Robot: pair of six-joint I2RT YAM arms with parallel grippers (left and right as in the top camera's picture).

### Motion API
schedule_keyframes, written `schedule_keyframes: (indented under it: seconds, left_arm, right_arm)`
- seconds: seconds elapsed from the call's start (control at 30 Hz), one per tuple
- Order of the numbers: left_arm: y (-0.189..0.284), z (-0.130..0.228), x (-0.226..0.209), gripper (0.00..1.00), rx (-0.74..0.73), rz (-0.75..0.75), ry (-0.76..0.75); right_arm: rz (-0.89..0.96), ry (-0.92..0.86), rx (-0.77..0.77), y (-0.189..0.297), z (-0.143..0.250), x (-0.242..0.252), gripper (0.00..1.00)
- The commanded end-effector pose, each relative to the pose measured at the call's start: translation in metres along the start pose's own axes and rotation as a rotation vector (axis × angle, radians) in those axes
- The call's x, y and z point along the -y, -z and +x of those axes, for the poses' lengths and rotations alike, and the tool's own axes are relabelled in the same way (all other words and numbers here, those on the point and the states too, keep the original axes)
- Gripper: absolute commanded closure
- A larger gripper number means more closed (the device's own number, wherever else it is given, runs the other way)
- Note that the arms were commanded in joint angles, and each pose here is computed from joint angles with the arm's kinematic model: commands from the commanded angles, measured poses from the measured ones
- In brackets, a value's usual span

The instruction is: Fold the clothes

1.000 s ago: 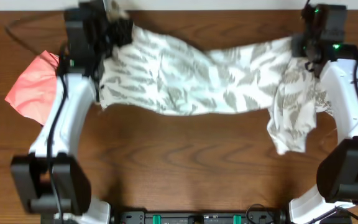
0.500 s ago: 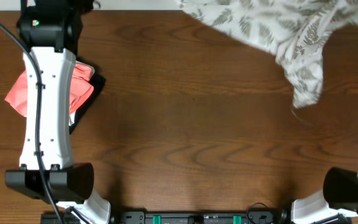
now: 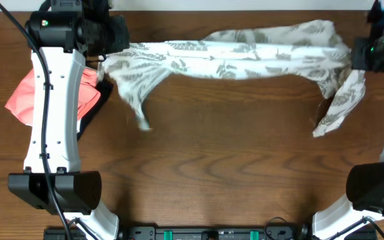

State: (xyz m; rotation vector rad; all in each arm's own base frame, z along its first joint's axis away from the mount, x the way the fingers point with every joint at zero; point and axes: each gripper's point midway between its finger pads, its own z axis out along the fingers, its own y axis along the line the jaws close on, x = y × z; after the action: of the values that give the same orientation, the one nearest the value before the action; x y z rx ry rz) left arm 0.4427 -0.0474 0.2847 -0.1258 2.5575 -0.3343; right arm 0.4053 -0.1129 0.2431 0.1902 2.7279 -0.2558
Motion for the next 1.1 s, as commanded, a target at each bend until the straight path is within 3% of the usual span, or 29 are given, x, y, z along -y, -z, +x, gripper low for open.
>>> schedule_keyframes:
  seconds: [0.0,0.27,0.77,1.07]
  left_arm:
    - [-0.002,0.003,-0.015,0.94,-0.013,-0.071,-0.024]
    - [-0.001,0.027,-0.019,0.94,-0.111,-0.089,-0.007]
    - [-0.001,0.011,-0.025,0.94,-0.045,-0.126,-0.022]
    - [0.003,0.036,-0.037,0.94,-0.142,-0.187,-0.011]
  right_arm:
    - [0.084,-0.017,-0.063,-0.013,0.018,0.016,0.99]
    - [0.206,0.010,-0.185,-0.041,0.051,0.032,0.99]
    - [0.299,-0.040,0.096,-0.003,-0.009,0.060,0.99]
    - [-0.025,0.119,-0.029,-0.010,0.024,-0.004,0.98]
